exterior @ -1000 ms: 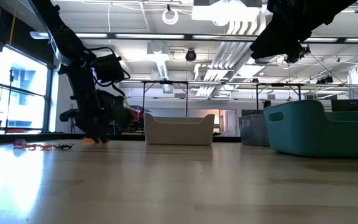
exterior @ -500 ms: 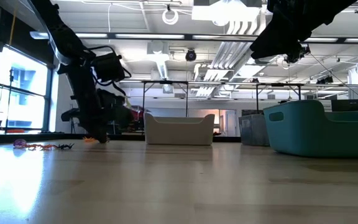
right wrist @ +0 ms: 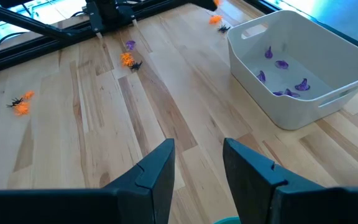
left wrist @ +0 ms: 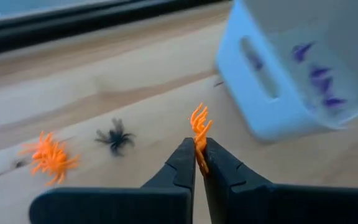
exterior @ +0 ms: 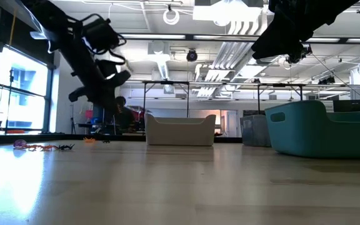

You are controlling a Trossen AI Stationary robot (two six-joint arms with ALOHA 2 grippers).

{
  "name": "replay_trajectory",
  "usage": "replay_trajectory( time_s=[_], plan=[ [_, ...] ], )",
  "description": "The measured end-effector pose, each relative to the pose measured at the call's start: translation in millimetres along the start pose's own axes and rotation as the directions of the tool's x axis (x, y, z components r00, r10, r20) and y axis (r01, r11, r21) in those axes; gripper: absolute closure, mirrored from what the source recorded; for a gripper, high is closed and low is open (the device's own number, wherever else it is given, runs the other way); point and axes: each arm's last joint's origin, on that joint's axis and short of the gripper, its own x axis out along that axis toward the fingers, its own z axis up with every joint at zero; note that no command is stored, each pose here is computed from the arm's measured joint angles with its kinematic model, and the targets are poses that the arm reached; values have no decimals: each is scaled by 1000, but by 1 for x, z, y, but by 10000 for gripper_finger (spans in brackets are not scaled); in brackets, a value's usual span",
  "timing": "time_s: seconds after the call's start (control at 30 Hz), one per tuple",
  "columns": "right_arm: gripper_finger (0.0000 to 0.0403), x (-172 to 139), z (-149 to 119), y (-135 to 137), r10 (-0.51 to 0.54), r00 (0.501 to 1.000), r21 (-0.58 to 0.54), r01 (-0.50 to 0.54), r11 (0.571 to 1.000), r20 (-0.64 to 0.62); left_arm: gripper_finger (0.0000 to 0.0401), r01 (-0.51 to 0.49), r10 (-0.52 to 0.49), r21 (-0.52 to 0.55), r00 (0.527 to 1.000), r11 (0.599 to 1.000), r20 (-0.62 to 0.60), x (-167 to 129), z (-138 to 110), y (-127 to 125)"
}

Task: Sort Halloween decoration
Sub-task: Put the orange spider toy into the green bin

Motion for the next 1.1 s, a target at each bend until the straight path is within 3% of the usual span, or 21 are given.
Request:
replay_trajectory(
  time_s=[0.23, 0.53, 0.9, 1.1],
  plan=[
    [269, 0, 0, 0, 0, 1000, 0, 0, 1000, 0, 398, 126, -131, 62, 987, 990, 93, -13, 2, -21],
    [269, 0, 0, 0, 0, 1000, 0, 0, 1000, 0, 398, 272, -313, 204, 926, 940, 209, -27, 2, -50],
    [269, 0, 0, 0, 1, 1000, 0, -1, 1000, 0, 398, 412, -472, 284, 861, 866, 188, -26, -17, -83],
    [269, 0, 0, 0, 0, 1000, 0, 0, 1000, 0, 398, 511, -576, 315, 801, 800, 162, -20, -32, -104]
  ],
)
